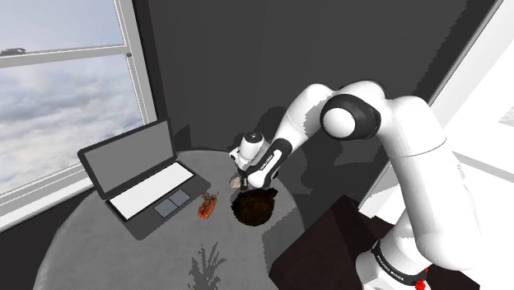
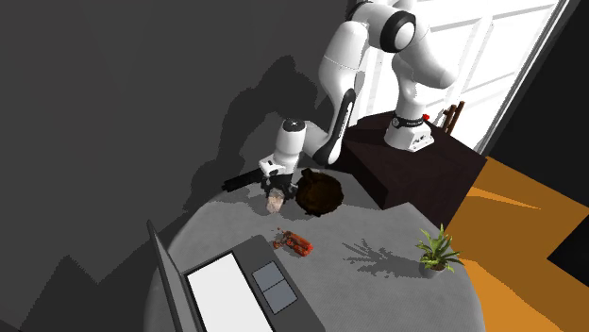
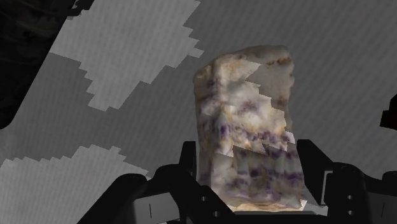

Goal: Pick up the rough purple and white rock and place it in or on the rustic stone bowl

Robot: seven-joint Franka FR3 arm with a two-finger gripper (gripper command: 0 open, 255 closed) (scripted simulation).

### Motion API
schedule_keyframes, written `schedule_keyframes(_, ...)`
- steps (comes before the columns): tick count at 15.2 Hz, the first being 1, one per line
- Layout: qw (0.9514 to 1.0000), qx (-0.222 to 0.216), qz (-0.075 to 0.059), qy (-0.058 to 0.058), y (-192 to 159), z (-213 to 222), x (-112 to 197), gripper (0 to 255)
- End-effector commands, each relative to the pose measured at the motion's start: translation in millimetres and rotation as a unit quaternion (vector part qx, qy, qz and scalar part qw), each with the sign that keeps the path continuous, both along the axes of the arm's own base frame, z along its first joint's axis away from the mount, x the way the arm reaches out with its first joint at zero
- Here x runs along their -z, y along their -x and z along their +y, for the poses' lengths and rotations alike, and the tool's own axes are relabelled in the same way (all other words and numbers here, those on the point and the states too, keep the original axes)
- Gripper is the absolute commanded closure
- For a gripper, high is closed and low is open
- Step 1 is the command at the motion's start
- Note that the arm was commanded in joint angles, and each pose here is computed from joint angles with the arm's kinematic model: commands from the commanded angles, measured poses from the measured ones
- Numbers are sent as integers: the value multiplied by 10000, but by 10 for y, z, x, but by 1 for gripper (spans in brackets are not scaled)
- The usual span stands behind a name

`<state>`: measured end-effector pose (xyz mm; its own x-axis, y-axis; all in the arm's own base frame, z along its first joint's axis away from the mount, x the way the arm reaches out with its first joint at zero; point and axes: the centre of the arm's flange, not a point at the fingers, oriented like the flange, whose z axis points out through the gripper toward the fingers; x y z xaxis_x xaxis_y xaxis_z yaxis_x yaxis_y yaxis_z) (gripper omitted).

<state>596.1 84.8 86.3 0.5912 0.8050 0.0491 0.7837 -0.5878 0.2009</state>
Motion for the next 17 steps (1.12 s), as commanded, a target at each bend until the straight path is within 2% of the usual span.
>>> schedule_keyframes(1,10000,-3,17,2,9,-1,13,255)
schedule_keyframes(8,10000,-3,17,3,12,11,15,255)
schedule_keyframes(17,10000,-3,17,3,12,12,-461,255)
